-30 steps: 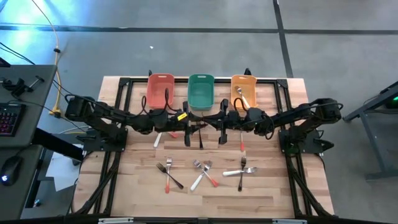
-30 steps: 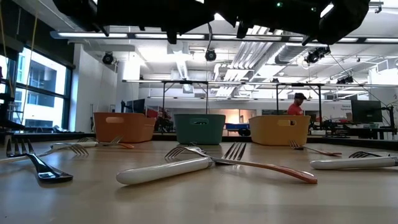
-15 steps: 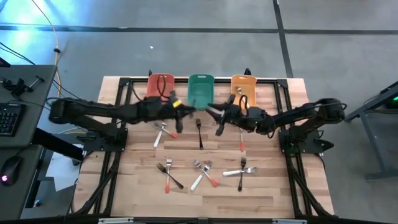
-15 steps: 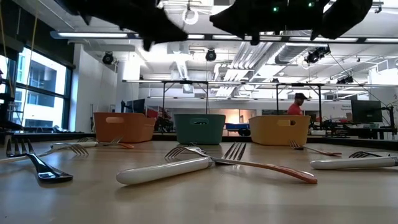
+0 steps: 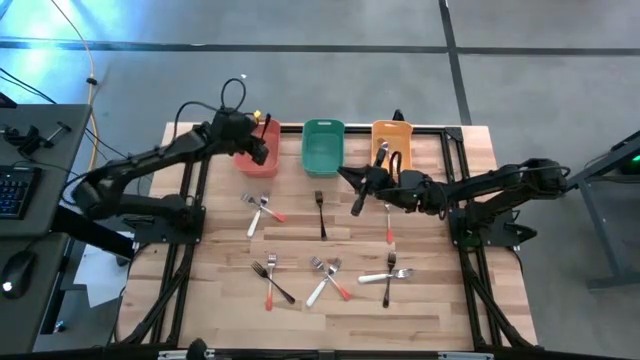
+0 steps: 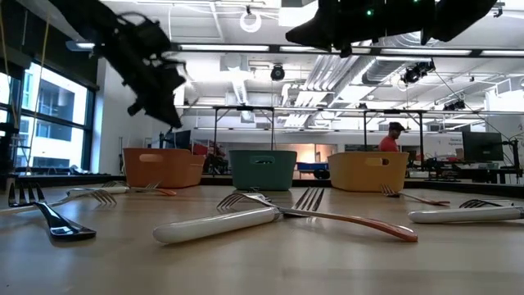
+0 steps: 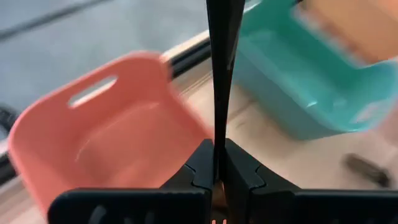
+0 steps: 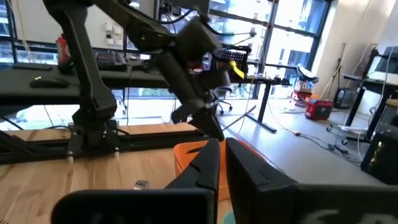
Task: Sort silverware by color (type)
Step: Put the top right black fork into the orange bin
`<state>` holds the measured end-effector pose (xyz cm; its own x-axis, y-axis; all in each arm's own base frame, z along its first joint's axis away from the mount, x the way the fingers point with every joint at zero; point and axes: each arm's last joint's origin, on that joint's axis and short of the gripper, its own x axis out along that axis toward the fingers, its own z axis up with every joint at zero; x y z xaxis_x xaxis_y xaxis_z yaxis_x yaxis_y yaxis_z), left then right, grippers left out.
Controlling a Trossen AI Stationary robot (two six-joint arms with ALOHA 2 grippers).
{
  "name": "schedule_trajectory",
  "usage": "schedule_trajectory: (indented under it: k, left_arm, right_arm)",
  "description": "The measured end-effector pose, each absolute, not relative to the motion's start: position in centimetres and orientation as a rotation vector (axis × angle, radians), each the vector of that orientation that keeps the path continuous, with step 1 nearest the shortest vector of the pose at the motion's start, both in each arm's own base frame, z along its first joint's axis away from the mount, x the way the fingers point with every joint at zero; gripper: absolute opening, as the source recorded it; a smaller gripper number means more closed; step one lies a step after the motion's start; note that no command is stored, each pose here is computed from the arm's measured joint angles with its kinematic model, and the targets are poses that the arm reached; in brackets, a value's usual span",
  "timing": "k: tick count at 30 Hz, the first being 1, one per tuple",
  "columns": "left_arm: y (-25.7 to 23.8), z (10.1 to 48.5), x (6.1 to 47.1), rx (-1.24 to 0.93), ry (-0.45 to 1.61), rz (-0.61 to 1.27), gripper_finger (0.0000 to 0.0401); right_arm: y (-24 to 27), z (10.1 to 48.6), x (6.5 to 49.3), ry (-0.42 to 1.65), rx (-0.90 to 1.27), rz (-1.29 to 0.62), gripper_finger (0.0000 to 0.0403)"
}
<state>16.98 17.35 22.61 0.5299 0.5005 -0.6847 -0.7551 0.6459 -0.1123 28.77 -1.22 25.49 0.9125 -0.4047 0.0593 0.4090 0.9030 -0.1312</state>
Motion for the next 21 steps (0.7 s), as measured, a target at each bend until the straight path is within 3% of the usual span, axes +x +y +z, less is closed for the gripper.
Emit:
schedule_trajectory:
  k: [7,21]
  left_arm:
    - [20.8,20.1,17.7,-0.452,0.845,0.774,0.0004]
    - [22.6,17.1,19.0,-0.536,0.966,0.781,0.0008]
  right_arm:
    - [-1.6,25.3,28.8,-0.011,-0.147,-0.431,0.0002]
    - [-1.6,25.0,28.8,0.022,-0.153,-0.429,0.0]
